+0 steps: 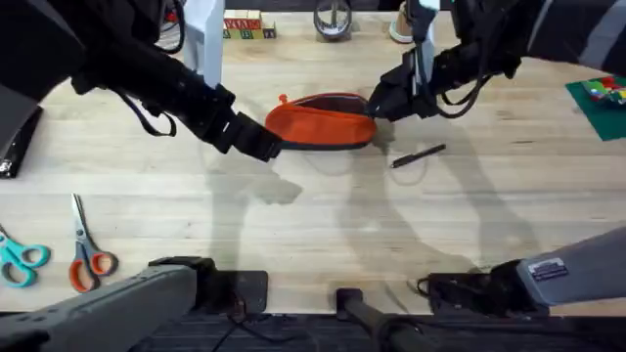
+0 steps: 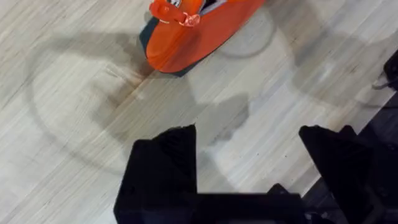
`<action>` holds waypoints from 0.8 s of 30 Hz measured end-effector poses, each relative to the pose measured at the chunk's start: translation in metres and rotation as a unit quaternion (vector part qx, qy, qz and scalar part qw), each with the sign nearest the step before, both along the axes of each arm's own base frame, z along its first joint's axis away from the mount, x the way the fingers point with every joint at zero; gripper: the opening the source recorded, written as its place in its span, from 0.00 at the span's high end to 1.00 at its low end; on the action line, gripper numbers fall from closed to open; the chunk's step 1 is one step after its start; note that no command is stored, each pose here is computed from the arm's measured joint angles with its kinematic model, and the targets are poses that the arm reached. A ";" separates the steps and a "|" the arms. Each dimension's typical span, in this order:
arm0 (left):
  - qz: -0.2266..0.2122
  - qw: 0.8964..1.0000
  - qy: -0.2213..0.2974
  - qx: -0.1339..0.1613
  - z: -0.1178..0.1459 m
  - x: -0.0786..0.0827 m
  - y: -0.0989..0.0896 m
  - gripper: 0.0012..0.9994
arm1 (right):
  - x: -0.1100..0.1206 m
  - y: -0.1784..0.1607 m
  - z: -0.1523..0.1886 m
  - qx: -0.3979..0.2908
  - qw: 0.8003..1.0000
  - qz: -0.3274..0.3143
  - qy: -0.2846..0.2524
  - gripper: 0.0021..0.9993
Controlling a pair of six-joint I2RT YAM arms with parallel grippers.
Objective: Unzip the bag, pick up the pens from the table one at a time and place them inside, then zip the bag closed.
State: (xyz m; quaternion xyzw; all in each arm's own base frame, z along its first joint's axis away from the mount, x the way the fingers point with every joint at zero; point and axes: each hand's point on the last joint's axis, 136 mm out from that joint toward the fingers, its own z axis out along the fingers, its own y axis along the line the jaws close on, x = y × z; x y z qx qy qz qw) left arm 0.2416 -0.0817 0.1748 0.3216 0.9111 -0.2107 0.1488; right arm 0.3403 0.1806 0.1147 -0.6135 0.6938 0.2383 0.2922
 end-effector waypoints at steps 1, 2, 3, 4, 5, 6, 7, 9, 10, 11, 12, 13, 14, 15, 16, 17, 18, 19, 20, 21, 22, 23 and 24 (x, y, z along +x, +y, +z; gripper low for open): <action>0.000 1.000 0.000 0.000 0.000 0.000 0.000 0.00 | -0.001 0.002 0.000 0.000 1.000 0.002 0.000 0.97; 0.000 1.000 0.000 0.000 0.000 0.000 0.000 0.00 | -0.002 0.004 -0.001 0.000 1.000 0.005 0.001 0.97; 0.000 1.000 0.000 0.000 0.000 0.000 0.000 0.00 | -0.003 0.005 -0.002 0.000 1.000 0.008 0.002 0.97; 0.000 1.000 0.000 0.000 0.000 0.000 0.000 0.00 | -0.003 0.008 -0.005 -0.001 1.000 0.011 0.005 0.97; 0.000 1.000 0.000 0.000 0.000 0.000 0.000 0.00 | -0.004 0.009 -0.007 -0.001 1.000 0.013 0.008 0.97; 0.000 1.000 0.000 0.000 0.000 0.000 0.000 0.00 | -0.005 0.011 -0.011 -0.001 1.000 0.016 0.013 0.97; 0.000 1.000 0.000 0.000 0.000 0.000 0.000 0.00 | -0.006 0.013 -0.014 -0.001 1.000 0.018 0.018 0.97; 0.000 1.000 -0.002 0.000 0.000 0.001 0.000 0.00 | -0.008 0.015 -0.020 0.000 0.999 0.022 0.027 0.97; 0.000 1.000 -0.004 0.000 0.000 0.002 0.000 0.00 | -0.008 0.016 -0.022 0.000 0.999 0.024 0.031 0.97; 0.000 1.000 -0.007 0.000 0.001 0.003 0.000 0.00 | -0.009 0.017 -0.024 0.000 0.999 0.025 0.034 0.97; 0.000 1.000 -0.009 0.000 0.001 0.004 0.000 0.00 | -0.009 0.018 -0.025 0.000 0.999 0.026 0.035 0.97; 0.000 1.000 -0.011 0.000 0.001 0.005 0.000 0.00 | -0.009 0.018 -0.025 0.000 0.999 0.026 0.034 0.97; 0.000 1.000 -0.011 0.000 0.001 0.005 0.000 0.00 | -0.008 0.019 -0.025 0.000 0.999 0.027 0.033 0.97; 0.000 1.000 -0.011 0.000 0.001 0.005 0.000 0.00 | -0.008 0.019 -0.025 0.000 0.999 0.027 0.032 0.97; 0.000 1.000 -0.011 0.000 0.001 0.005 0.000 0.00 | -0.008 0.019 -0.025 0.000 0.999 0.027 0.032 0.97; 0.000 1.000 -0.011 0.000 0.001 0.005 0.000 0.00 | -0.008 0.019 -0.025 0.000 0.999 0.027 0.031 0.97; 0.000 1.000 -0.011 0.000 0.001 0.005 0.000 0.00 | -0.008 0.019 -0.025 0.000 0.999 0.027 0.032 0.97; 0.000 1.000 -0.011 0.000 0.001 0.005 0.000 0.00 | -0.007 0.019 -0.026 0.001 0.999 0.027 0.032 0.97; 0.000 1.000 -0.011 0.000 0.001 0.005 0.000 0.00 | -0.007 0.019 -0.027 0.000 0.999 0.027 0.033 0.97; 0.000 1.000 -0.011 0.000 0.001 0.005 0.000 0.00 | -0.007 0.019 -0.028 0.001 0.999 0.027 0.035 0.96; 0.000 1.000 -0.011 0.000 0.001 0.005 0.000 0.00 | -0.008 0.019 -0.030 0.001 0.999 0.027 0.038 0.87; 0.000 1.000 -0.011 0.000 0.001 0.005 0.000 0.00 | -0.008 0.020 -0.031 0.001 0.999 0.027 0.039 0.75; 0.000 1.000 -0.011 0.000 0.001 0.005 0.000 0.00 | -0.008 0.020 -0.032 0.001 0.999 0.028 0.040 0.60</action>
